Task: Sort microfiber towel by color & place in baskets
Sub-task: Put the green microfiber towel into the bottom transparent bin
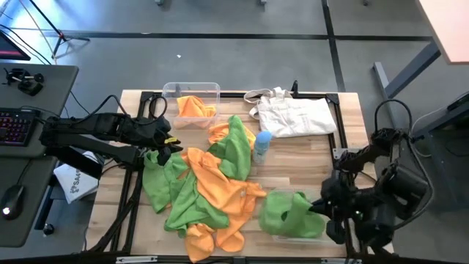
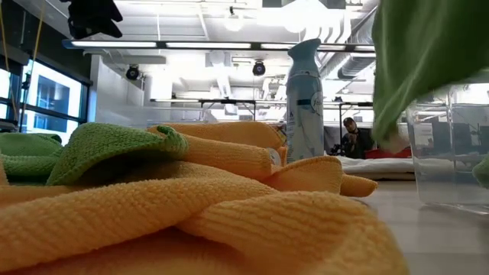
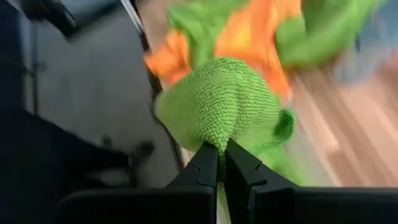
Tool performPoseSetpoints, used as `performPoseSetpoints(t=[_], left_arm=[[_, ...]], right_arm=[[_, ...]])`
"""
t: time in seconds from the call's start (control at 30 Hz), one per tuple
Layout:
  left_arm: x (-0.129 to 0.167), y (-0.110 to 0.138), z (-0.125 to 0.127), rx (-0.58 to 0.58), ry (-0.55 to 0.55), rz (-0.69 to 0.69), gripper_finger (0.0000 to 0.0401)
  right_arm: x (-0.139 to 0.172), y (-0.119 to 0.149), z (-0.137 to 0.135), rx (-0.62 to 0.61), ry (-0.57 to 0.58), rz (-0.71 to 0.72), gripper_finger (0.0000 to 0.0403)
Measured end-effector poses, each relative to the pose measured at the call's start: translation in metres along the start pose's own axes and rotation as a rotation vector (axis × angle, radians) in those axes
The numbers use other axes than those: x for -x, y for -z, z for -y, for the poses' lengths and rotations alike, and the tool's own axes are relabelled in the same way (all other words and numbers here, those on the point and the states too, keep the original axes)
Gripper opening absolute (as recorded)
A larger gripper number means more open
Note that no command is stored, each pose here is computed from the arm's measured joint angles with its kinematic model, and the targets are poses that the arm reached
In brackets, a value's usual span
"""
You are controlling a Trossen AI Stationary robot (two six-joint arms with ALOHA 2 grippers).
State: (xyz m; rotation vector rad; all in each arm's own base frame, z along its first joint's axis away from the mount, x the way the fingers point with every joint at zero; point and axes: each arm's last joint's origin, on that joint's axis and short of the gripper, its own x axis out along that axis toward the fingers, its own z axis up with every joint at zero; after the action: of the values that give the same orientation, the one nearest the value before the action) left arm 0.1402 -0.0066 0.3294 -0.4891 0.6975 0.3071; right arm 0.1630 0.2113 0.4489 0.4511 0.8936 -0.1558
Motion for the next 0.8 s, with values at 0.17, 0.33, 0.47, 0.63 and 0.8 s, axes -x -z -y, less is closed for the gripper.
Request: performPoseSetpoints(t=[0.17, 0.33, 0.47, 0.63, 0.8], left_arm=[[0.0, 0.0, 0.0, 0.013, -0.001, 0.0, 0.0142], [0.0, 0.0, -0.001, 0.029, -0.021, 0.015, 0.0142], [0.0, -0.001, -0.001, 0.033, -0.026, 0.019, 0.0142], [0.0, -0.001, -0.002, 0.05, -0.054, 0.04, 0.0142], [0.0, -0.001, -0.002, 0.061, -0.067, 0.05, 0.0142]], right_arm=[[-0.019, 0.025, 0.033, -0.056, 0.108, -0.16, 0.0], [-0.025, 0.051, 0.069, -0.175, 0.183, -0.333, 0.0], [-0.025, 0.067, 0.091, -0.264, 0.228, -0.485, 0.0], [-0.026, 0.079, 0.104, -0.321, 0.27, -0.701, 0.0], [-0.028, 0.077, 0.103, -0.264, 0.227, -0.613, 0.0]])
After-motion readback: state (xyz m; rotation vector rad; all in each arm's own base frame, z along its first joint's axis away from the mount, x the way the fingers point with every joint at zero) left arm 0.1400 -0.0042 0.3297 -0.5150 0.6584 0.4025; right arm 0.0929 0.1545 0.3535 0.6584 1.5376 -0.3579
